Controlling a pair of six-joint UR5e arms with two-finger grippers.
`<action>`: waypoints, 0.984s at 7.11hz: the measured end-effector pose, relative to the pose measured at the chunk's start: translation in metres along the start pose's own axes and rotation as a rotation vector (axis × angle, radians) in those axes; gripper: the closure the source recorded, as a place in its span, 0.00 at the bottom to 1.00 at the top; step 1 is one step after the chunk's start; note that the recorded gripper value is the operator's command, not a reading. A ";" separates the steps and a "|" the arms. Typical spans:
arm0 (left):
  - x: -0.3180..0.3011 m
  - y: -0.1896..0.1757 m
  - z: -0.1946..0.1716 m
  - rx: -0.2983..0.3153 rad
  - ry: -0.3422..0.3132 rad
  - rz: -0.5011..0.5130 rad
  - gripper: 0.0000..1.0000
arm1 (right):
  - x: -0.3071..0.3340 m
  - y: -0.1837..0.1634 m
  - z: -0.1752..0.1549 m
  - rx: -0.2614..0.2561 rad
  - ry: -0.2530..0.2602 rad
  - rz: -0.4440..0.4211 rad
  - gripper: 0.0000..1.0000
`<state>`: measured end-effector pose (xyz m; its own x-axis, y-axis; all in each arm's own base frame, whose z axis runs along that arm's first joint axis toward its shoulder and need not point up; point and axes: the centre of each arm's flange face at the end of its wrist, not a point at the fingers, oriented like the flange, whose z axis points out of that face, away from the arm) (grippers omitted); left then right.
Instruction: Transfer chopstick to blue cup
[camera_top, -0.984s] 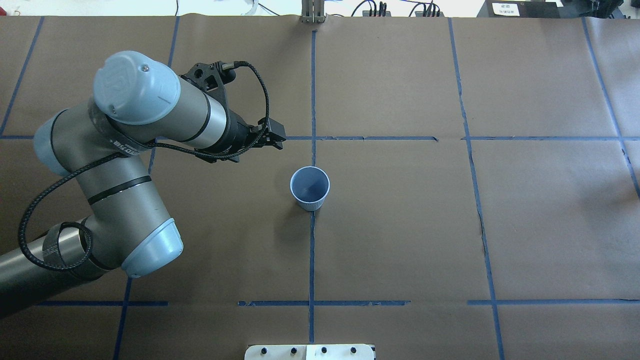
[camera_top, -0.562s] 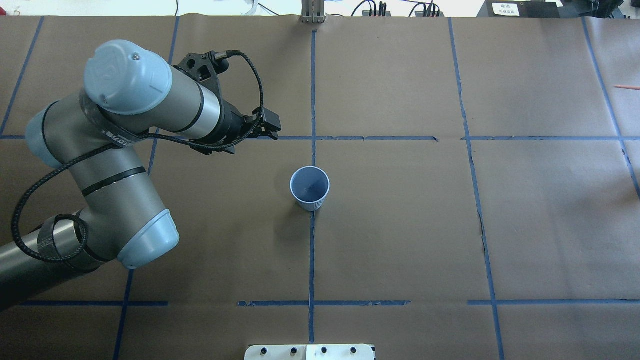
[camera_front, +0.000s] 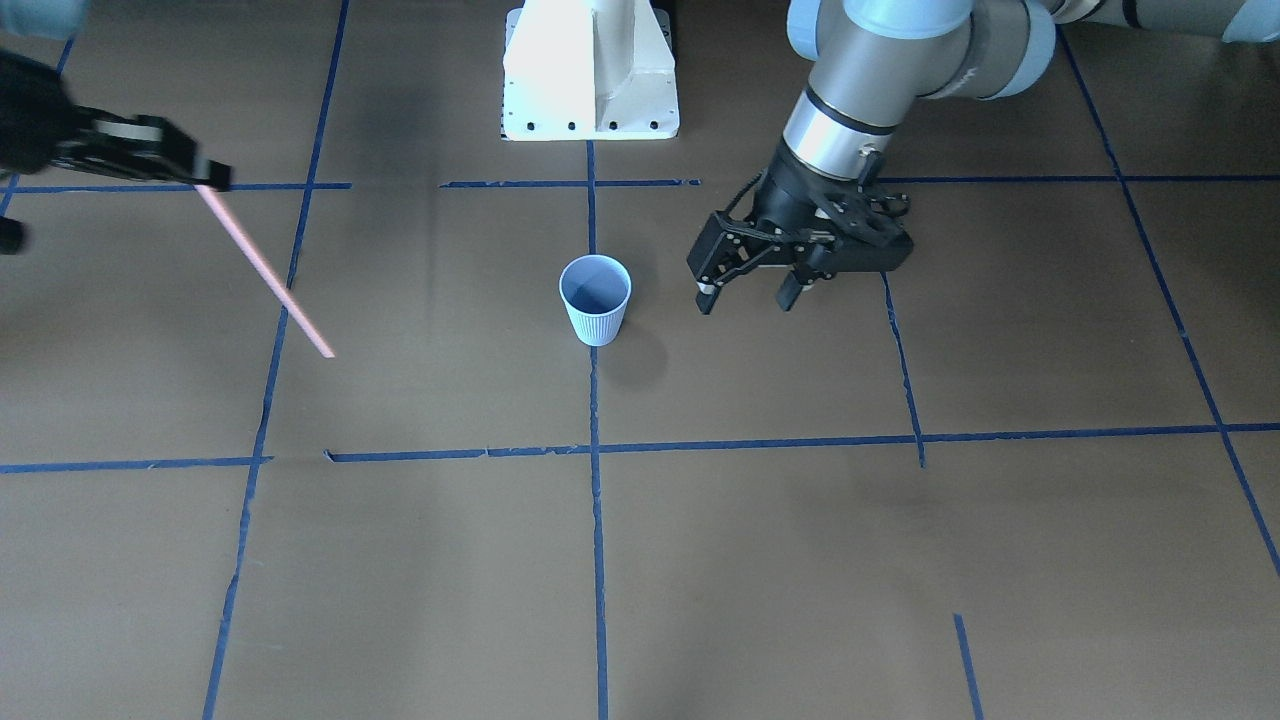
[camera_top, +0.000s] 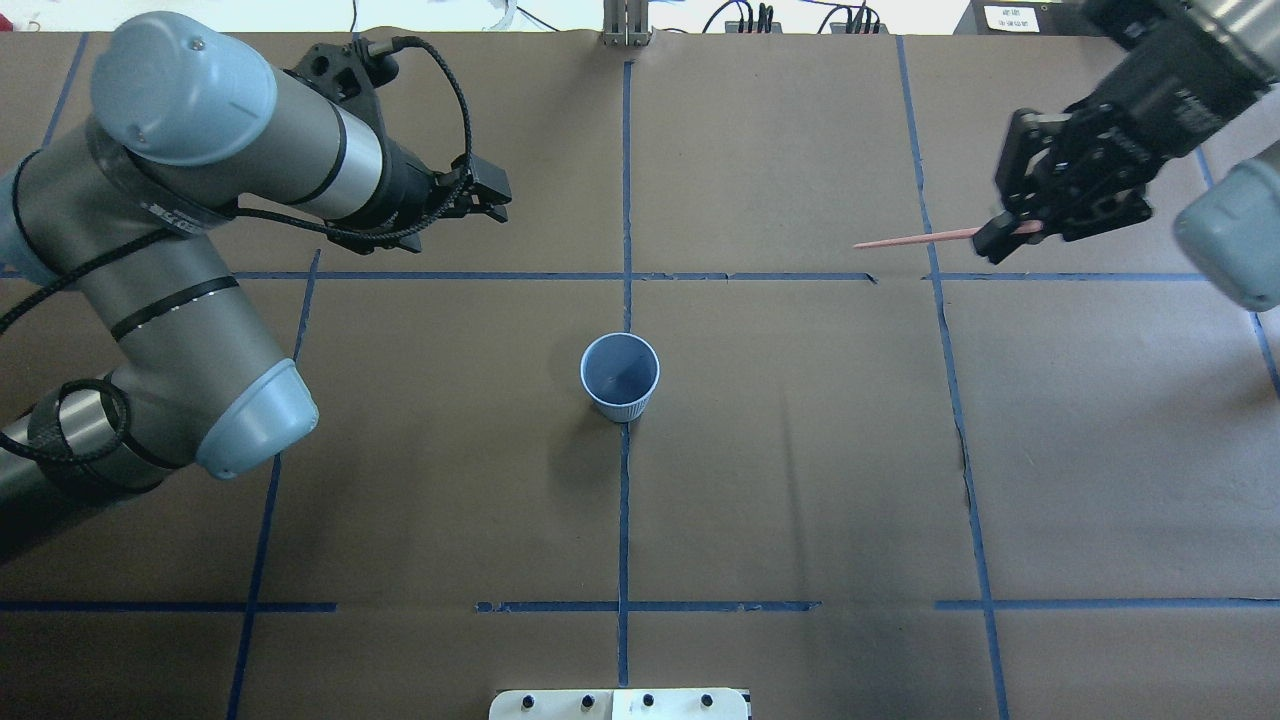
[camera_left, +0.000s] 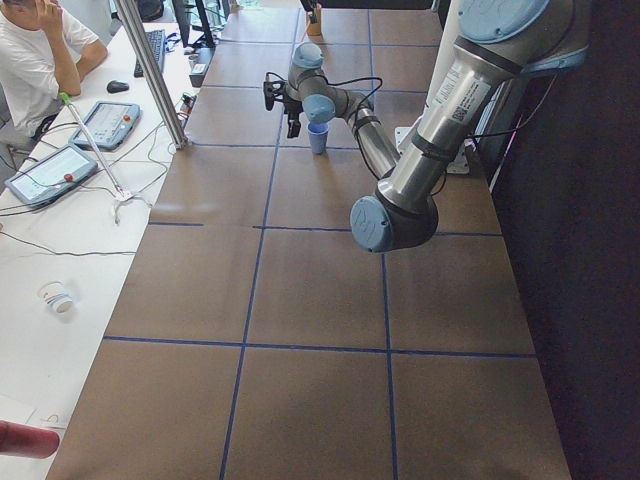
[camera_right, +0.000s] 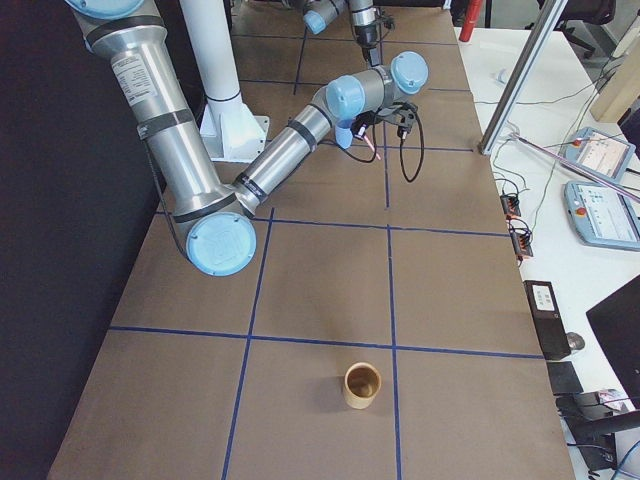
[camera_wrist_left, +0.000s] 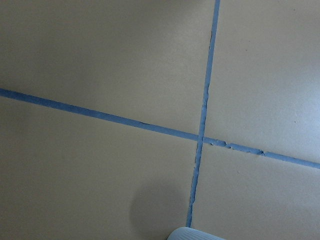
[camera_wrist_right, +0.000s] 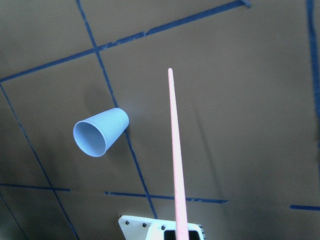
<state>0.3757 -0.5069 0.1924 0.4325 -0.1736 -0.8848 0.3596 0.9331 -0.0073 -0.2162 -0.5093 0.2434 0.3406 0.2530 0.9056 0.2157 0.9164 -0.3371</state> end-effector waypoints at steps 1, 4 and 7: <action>-0.012 -0.015 -0.003 0.019 -0.015 0.016 0.00 | -0.036 -0.001 0.037 -0.042 -0.008 -0.026 0.97; -0.022 -0.023 0.000 0.027 -0.029 0.024 0.00 | -0.110 0.008 0.089 -0.112 -0.017 -0.090 0.96; -0.033 -0.032 0.024 0.034 0.000 0.032 0.00 | -0.128 0.018 0.115 -0.154 -0.007 -0.114 0.96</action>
<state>0.3702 -0.5389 0.2329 0.4442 -0.1441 -0.8843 0.3735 0.9269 0.0366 -0.3611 -0.4896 0.1508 0.2994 0.1530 0.9418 0.3900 0.8812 -0.2672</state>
